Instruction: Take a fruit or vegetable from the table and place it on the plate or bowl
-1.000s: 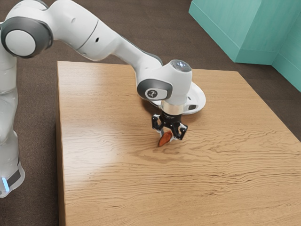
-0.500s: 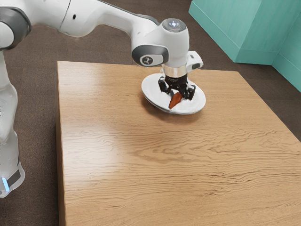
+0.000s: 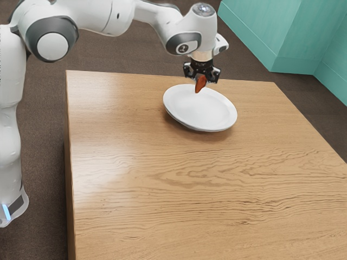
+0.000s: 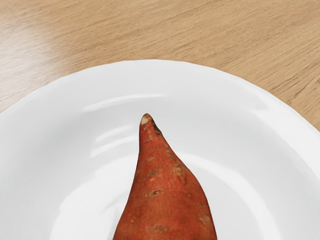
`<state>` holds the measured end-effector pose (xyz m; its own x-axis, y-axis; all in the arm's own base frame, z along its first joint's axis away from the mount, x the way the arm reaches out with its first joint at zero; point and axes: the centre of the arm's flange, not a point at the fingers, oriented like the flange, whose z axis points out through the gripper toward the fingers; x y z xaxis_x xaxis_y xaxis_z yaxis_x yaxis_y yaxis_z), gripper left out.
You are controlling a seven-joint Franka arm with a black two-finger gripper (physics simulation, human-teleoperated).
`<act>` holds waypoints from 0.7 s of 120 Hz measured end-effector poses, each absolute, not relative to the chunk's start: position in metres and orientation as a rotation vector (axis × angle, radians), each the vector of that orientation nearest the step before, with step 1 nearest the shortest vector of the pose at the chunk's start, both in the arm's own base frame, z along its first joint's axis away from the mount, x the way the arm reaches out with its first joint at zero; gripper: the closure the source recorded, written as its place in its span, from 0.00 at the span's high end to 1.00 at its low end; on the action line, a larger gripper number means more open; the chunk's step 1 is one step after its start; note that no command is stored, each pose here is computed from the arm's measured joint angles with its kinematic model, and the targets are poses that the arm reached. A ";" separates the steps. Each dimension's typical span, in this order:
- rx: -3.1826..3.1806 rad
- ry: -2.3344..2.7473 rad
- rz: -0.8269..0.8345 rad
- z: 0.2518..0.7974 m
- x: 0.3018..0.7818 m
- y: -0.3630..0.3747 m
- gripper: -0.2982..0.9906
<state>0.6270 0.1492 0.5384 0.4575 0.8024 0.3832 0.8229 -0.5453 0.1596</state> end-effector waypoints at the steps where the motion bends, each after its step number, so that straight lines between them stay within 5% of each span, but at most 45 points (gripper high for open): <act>1: -2.642 -1.471 -0.652 0.538 0.627 0.149 0.34; 19: -2.684 -1.444 -0.648 0.539 0.629 0.145 0.61; 43: -2.728 -1.426 -0.727 0.571 0.626 0.119 0.73; 62: -2.803 -1.641 -0.722 0.672 0.596 -0.043 0.76; 84: -2.890 -1.673 -0.298 0.701 0.503 -0.247 0.77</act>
